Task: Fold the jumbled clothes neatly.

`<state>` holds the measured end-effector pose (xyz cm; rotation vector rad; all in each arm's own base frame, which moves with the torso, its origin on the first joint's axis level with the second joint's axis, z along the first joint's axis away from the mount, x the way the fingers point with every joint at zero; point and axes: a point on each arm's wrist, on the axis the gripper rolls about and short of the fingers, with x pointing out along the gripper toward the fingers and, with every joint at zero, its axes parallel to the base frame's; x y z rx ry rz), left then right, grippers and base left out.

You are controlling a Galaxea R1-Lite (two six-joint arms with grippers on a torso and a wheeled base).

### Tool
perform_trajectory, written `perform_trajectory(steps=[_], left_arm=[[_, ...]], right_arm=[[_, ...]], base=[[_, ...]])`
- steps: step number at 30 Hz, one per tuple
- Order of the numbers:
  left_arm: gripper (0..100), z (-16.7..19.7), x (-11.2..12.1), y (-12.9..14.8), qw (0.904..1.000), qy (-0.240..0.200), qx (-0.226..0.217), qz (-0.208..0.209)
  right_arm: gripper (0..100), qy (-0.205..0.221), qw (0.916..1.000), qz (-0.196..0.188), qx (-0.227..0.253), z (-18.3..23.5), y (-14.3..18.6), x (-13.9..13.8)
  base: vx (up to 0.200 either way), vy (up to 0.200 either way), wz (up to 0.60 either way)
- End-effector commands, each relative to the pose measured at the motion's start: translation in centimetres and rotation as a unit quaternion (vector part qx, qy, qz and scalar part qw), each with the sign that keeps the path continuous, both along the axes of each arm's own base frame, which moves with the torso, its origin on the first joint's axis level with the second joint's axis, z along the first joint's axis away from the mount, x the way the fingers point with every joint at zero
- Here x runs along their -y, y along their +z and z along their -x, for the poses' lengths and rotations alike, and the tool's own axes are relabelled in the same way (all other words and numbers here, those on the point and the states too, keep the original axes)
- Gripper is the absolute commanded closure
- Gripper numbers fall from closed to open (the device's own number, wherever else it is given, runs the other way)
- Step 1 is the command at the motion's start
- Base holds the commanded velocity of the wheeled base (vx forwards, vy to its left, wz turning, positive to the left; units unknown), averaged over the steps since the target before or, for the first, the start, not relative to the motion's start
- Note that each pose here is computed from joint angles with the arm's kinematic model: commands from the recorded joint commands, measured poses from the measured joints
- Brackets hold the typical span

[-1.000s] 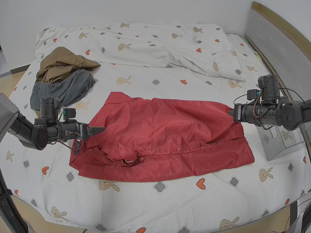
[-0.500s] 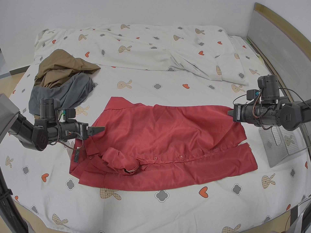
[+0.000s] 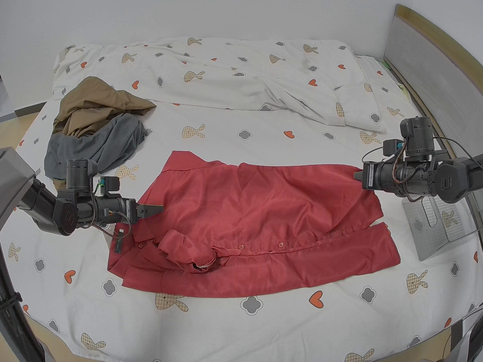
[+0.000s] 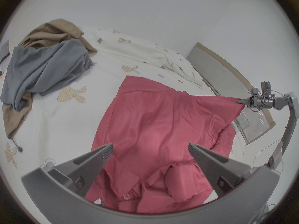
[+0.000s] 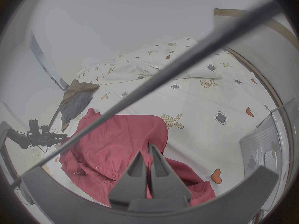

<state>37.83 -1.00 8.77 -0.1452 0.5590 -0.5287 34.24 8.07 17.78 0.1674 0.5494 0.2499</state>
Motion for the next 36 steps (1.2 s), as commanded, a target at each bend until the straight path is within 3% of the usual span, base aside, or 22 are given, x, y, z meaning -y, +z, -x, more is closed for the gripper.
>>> perform_trajectory(steps=[1, 3, 5, 9, 17, 21, 27, 36], left_arm=[[0, 1.1, 0.0, 3.6, 0.9999, 0.004, 0.011, 0.004], [0, 1.2, 0.0, 3.8, 0.9999, 0.004, 0.012, 0.004], [0, 1.9, 0.0, 6.3, 0.9999, 0.012, 0.007, -0.002], [0, 1.6, 0.0, 7.2, 0.9994, 0.014, -0.032, -0.002], [0, 0.9, 0.0, 4.8, 0.9979, 0.000, -0.061, -0.022], [0, 1.1, 0.1, 4.6, 0.9978, -0.007, -0.059, -0.030], [0, 1.1, 0.1, 4.4, 0.9978, -0.007, -0.059, -0.030], [0, 1.2, 0.1, 4.0, 0.9973, -0.008, -0.067, -0.030]], right_arm=[[100, 0.001, 1.0000, -0.001, 0.002, -0.1, 0.1, -0.1], [100, 0.001, 1.0000, -0.001, 0.002, -0.1, 0.1, -0.1], [100, 0.002, 1.0000, -0.001, 0.002, -0.1, 0.1, -0.1], [100, 0.001, 1.0000, -0.001, 0.002, -0.1, 0.1, -0.1], [100, -0.002, 1.0000, -0.001, 0.001, 0.0, 0.0, 0.1], [100, -0.002, 1.0000, -0.001, 0.001, -0.1, 0.0, 0.1], [100, -0.001, 1.0000, -0.001, 0.001, -0.1, 0.0, 0.1], [100, 0.000, 1.0000, -0.002, 0.003, -0.1, 0.1, -0.1]], base=[[0.000, 0.000, 0.00], [0.000, 0.000, 0.00], [0.000, 0.000, 0.00], [0.000, 0.000, 0.00], [0.000, 0.000, 0.00], [0.000, 0.000, 0.00], [0.200, 0.000, 0.00], [0.000, 0.000, 0.00]])
